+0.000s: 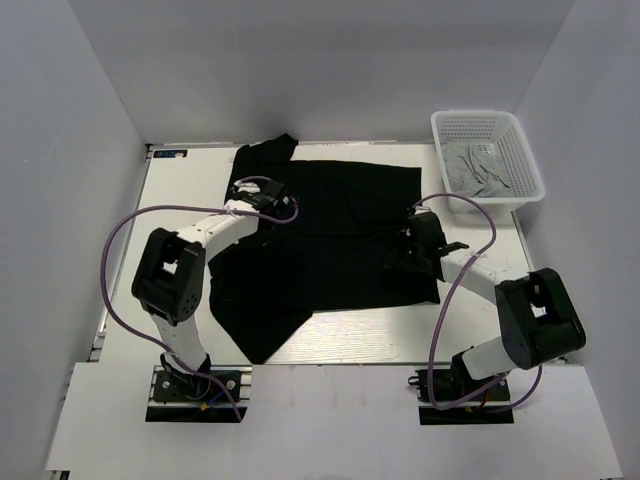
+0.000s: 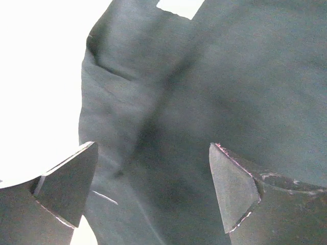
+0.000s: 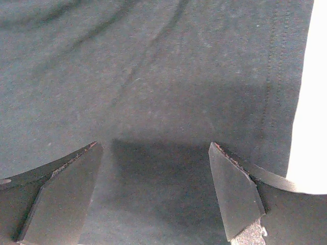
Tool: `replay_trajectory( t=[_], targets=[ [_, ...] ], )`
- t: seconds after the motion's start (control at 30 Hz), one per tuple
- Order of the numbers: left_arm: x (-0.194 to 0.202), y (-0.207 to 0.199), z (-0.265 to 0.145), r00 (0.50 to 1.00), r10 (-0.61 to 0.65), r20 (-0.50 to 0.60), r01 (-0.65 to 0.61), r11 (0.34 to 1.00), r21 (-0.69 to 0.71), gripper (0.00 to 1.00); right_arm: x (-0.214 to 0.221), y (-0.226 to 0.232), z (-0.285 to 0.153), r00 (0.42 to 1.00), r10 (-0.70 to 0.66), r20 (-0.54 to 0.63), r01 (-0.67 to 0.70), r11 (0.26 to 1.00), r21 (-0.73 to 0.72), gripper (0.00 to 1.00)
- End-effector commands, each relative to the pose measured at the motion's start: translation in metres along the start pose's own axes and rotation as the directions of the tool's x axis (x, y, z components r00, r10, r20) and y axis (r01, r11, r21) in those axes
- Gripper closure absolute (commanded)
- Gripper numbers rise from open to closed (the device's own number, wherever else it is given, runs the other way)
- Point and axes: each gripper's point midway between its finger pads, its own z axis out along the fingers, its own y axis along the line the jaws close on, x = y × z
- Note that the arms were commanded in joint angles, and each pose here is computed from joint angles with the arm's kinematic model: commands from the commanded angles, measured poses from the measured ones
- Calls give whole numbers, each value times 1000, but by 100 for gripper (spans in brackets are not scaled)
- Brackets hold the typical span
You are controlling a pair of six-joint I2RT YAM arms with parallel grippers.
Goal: Fold and stack the t-shirts
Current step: Flatten out the tshirt
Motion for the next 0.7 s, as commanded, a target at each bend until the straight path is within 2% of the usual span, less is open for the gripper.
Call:
replay_trajectory(
  t=[0.0, 0.1, 0.17, 0.43, 0.57, 0.67],
  targets=[
    [-11, 32, 20, 997, -69, 29, 71, 995, -67, 0, -16, -7, 2, 999, 29, 40, -31, 998, 53, 10],
    [-12, 31, 32, 996, -93, -1, 93, 996, -17, 0, -10, -11, 7, 999, 34, 6, -35, 997, 74, 10],
    [-7, 41, 47, 994, -98, -41, 95, 994, -61, 0, -7, -14, 9, 999, 40, -15, -38, 995, 96, 10],
    [-15, 91, 69, 975, -209, -79, 194, 967, -164, 0, -5, -26, 8, 998, 66, -12, -63, 987, 146, 10],
    [-21, 131, 76, 937, -341, -72, 316, 919, -236, 0, -3, -31, 10, 996, 82, -26, -77, 984, 162, 10],
    [-25, 144, 78, 913, -401, -76, 376, 898, -229, 0, -1, -31, 10, 996, 87, -34, -80, 984, 159, 10]
  ],
)
